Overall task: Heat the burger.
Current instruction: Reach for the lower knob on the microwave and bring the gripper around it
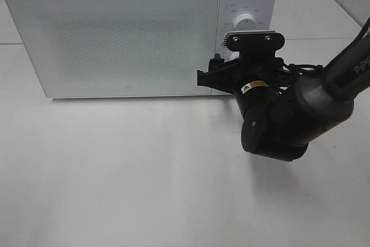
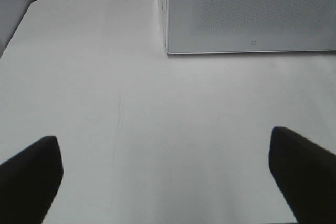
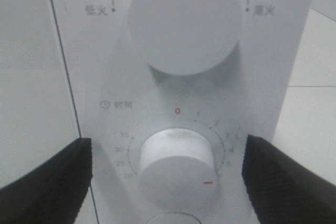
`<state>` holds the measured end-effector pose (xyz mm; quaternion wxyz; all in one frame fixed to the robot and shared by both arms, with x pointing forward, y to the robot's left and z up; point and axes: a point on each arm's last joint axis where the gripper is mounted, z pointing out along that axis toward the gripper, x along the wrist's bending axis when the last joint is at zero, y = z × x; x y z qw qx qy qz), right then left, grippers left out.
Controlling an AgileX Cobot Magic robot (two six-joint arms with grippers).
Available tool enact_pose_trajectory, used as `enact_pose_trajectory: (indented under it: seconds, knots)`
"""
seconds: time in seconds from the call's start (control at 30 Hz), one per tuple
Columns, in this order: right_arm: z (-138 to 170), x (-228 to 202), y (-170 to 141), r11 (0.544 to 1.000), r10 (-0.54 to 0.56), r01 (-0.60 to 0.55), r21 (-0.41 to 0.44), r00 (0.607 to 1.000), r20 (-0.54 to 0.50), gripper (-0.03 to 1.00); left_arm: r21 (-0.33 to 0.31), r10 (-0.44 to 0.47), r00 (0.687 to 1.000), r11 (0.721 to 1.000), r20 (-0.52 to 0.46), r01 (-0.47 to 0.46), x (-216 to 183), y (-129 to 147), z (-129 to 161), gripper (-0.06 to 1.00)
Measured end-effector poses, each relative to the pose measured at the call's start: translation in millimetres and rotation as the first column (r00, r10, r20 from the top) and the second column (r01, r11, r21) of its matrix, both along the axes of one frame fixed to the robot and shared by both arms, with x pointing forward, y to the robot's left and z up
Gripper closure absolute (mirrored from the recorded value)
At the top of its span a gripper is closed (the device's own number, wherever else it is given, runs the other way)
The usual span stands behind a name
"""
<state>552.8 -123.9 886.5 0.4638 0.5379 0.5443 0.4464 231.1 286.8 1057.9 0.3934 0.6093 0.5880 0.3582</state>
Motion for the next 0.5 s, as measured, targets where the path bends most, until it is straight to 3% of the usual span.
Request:
enact_pose_trajectory:
  seconds: [0.33,0.43,0.47,0.5]
  knots:
    - [-0.9,0.7,-0.8,1.000,-0.003,0.003,-0.001,1.000,-0.002,0.24,0.000,0.000,1.000,1.000,0.000,0.000,0.0,0.0,0.0,-0.05]
    - [-0.9,0.7,-0.8,1.000,-0.003,0.003,-0.001,1.000,-0.002,0.32,0.000,0.000,1.000,1.000,0.000,0.000,0.0,0.0,0.0,-0.05]
    - [-0.9,0.7,-0.8,1.000,-0.003,0.003,-0.001,1.000,-0.002,0.42,0.000,0.000,1.000,1.000,0.000,0.000,0.0,0.0,0.0,-0.05]
    - [-0.9,0.7,-0.8,1.000,-0.003,0.003,-0.001,1.000,-0.002,0.42,0.000,0.000,1.000,1.000,0.000,0.000,0.0,0.0,0.0,-0.05]
